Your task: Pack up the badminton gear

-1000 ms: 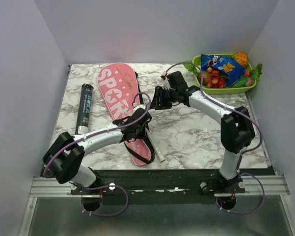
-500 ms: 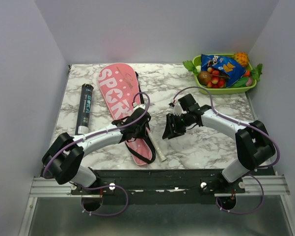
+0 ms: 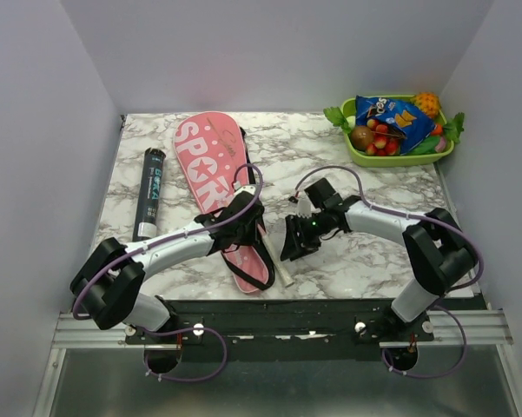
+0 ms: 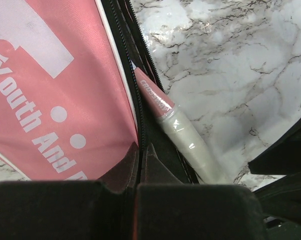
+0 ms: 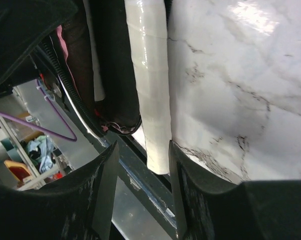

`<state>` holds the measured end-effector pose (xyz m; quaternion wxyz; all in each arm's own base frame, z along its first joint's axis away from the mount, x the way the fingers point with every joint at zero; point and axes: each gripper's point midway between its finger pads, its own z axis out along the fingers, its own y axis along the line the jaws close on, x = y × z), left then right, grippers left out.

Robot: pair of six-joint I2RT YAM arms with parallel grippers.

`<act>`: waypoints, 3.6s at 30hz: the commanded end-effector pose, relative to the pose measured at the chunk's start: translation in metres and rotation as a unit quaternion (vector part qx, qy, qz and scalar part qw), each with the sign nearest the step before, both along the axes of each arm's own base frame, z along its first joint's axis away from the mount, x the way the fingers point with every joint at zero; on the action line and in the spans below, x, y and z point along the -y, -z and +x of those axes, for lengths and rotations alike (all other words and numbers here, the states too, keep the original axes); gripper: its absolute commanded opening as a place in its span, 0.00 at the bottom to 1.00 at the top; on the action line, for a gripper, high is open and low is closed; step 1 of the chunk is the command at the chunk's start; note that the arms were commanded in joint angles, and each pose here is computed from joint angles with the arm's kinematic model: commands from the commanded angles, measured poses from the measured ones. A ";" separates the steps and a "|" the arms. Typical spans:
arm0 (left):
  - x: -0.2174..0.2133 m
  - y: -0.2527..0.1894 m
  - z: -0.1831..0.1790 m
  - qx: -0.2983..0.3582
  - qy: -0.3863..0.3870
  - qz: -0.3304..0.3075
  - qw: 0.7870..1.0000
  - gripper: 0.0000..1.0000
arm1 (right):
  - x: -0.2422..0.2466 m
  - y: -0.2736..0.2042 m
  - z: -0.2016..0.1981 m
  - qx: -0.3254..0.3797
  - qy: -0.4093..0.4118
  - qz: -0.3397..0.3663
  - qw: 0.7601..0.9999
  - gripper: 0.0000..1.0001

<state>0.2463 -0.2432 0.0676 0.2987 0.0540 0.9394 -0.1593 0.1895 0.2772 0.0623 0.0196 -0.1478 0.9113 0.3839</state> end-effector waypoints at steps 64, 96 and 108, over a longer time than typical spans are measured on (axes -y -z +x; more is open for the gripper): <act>0.019 -0.021 0.000 0.019 0.029 -0.056 0.998 0.00 | -0.025 -0.006 0.099 0.071 0.097 -0.041 0.992 0.61; 0.056 -0.007 -0.052 -0.021 0.167 -0.056 0.984 0.00 | -0.054 0.024 0.274 0.082 0.213 0.038 0.973 0.65; 0.048 -0.008 -0.055 -0.017 0.161 -0.047 0.986 0.00 | -0.008 0.034 0.281 0.076 0.269 -0.005 0.960 0.63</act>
